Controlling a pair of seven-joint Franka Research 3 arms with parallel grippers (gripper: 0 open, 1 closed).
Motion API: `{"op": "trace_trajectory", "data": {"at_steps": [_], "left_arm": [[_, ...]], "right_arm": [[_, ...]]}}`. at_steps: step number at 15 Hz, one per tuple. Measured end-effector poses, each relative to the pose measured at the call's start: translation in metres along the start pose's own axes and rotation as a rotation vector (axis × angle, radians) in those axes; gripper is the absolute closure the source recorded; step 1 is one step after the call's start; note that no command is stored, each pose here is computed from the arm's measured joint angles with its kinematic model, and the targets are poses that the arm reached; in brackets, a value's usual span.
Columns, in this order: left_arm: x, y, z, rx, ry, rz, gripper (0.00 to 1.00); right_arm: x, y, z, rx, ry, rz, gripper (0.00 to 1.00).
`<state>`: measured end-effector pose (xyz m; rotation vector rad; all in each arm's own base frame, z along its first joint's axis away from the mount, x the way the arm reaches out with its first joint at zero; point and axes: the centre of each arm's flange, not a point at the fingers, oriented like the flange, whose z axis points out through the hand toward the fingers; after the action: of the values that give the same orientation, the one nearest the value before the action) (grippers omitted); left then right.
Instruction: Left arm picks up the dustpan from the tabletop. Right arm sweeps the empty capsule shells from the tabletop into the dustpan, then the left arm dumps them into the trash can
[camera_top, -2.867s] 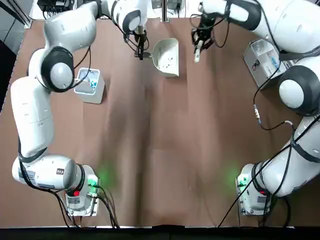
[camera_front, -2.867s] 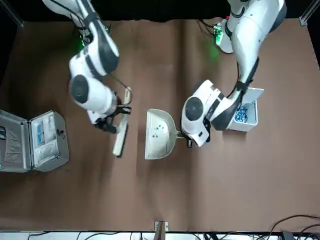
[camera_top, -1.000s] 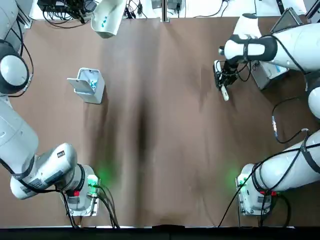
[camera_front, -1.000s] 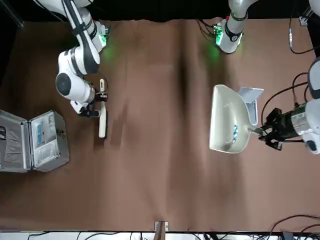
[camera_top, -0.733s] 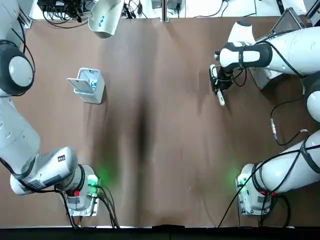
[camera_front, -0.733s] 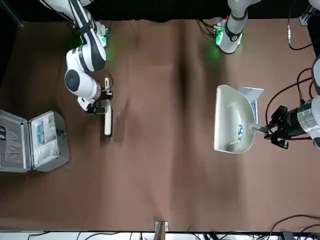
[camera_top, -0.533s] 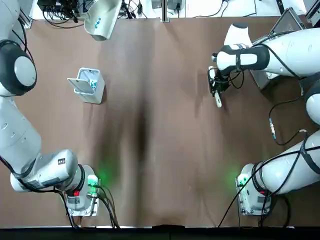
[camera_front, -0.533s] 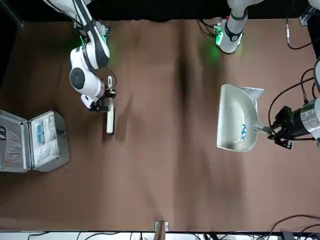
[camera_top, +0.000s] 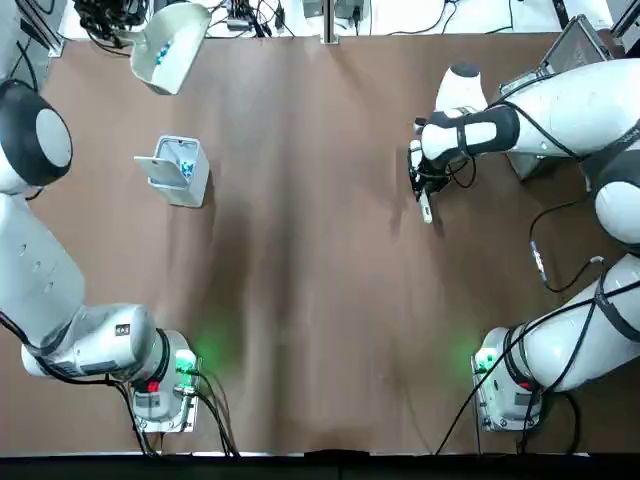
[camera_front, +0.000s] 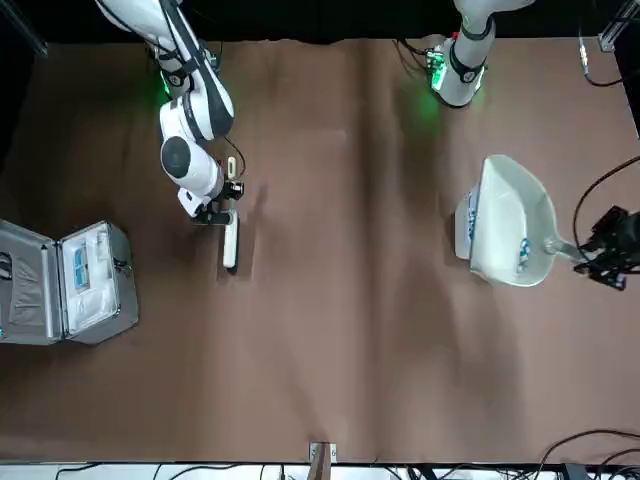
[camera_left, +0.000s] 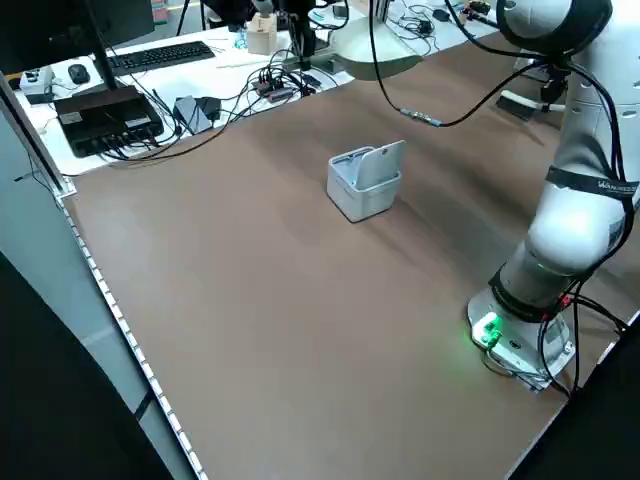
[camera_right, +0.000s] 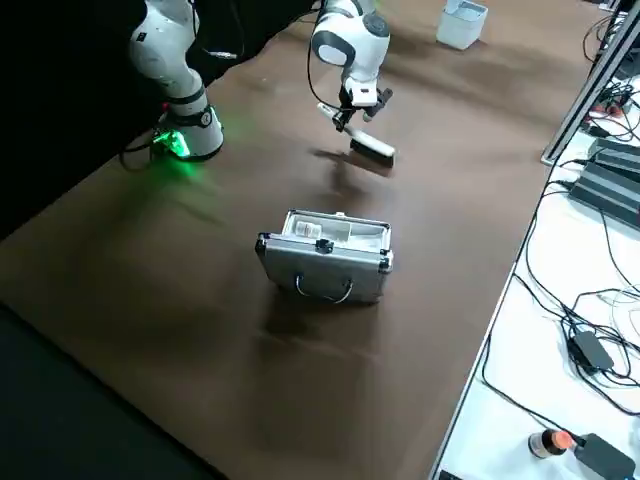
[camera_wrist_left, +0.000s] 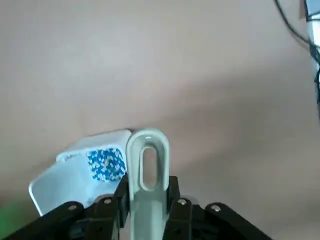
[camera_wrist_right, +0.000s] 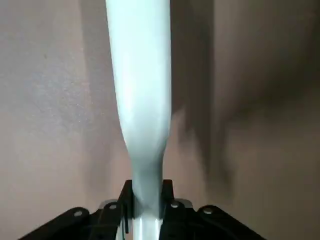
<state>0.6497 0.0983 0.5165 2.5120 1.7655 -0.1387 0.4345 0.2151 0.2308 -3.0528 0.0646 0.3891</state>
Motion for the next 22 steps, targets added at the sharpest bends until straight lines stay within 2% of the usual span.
{"op": "trace_trajectory", "data": {"at_steps": [5,7,12,15,21,22], "left_arm": [[0.045,-0.022,-0.011,-0.053,0.035,-0.022,0.67],[0.048,-0.018,-0.012,-0.088,0.059,-0.022,0.67],[0.056,-0.009,0.023,-0.206,0.151,0.005,0.67],[0.057,-0.024,0.045,-0.267,0.210,0.058,0.67],[0.043,-0.063,0.057,-0.373,0.323,0.140,0.67],[0.041,-0.070,0.060,-0.387,0.343,0.156,0.67]], "right_arm": [[-0.003,-0.006,0.007,-0.008,-0.011,-0.012,0.74],[-0.004,-0.007,0.010,-0.011,-0.016,-0.015,0.74],[-0.005,-0.010,0.018,-0.020,-0.030,-0.022,0.74],[-0.005,-0.010,0.018,-0.020,-0.031,-0.021,0.74],[-0.004,-0.009,0.017,-0.019,-0.030,-0.019,0.73],[-0.004,-0.008,0.018,-0.020,-0.031,-0.018,0.69]]}}
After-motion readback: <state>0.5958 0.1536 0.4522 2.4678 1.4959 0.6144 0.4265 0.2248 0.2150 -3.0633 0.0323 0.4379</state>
